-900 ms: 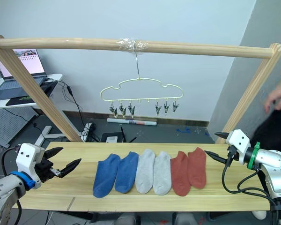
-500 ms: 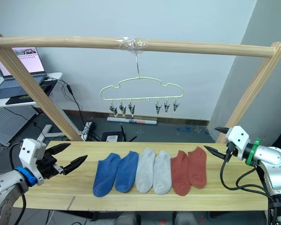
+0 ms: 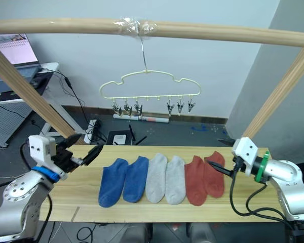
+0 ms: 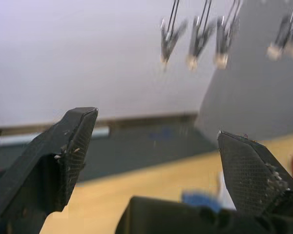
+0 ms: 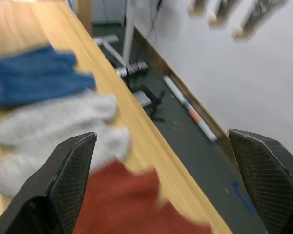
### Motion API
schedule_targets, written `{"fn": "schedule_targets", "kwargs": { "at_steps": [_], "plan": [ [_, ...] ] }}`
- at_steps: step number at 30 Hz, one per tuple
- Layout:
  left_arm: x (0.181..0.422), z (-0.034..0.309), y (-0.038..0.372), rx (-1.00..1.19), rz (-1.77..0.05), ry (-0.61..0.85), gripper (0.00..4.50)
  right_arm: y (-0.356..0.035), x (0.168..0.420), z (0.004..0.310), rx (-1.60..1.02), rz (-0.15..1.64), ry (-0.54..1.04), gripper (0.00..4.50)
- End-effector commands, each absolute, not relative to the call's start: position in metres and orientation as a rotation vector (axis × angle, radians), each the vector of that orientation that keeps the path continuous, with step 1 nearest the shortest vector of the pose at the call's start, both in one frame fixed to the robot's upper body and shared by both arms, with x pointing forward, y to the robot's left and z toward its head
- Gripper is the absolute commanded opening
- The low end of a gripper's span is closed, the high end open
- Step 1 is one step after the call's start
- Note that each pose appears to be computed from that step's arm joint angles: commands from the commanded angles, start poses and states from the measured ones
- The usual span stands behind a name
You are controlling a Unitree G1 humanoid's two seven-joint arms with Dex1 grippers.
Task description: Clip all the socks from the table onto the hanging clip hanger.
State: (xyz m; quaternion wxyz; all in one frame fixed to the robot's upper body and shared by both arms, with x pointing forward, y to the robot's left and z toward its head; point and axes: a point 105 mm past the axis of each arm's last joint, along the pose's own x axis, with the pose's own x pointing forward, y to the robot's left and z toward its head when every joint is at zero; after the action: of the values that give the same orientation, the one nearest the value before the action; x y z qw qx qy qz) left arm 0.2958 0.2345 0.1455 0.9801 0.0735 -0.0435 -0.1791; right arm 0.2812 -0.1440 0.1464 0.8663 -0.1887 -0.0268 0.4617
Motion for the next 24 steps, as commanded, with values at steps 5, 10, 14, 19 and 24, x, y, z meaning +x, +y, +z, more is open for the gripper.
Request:
{"fn": "schedule_targets", "kwargs": {
  "at_steps": [5, 10, 14, 19, 24],
  "plan": [
    [0.313, 0.178, 0.226, 0.163, -0.24, -0.273, 4.48, -0.101, 0.298, 0.203, -0.295, 0.927, -0.194, 4.5],
    [0.322, 0.186, 0.222, 0.168, -0.213, -0.319, 4.48, -0.095, 0.304, 0.217, -0.279, 0.919, -0.218, 4.5],
    [0.327, 0.191, 0.219, 0.168, -0.215, -0.351, 3.62, -0.092, 0.303, 0.22, -0.275, 0.929, -0.224, 4.5],
    [0.337, 0.194, 0.217, 0.152, -0.205, -0.368, 2.68, -0.087, 0.301, 0.225, -0.245, 0.943, -0.23, 4.5],
    [0.345, 0.198, 0.215, 0.138, -0.188, -0.39, 2.68, -0.081, 0.301, 0.232, -0.219, 0.947, -0.247, 4.5]
  ]
}}
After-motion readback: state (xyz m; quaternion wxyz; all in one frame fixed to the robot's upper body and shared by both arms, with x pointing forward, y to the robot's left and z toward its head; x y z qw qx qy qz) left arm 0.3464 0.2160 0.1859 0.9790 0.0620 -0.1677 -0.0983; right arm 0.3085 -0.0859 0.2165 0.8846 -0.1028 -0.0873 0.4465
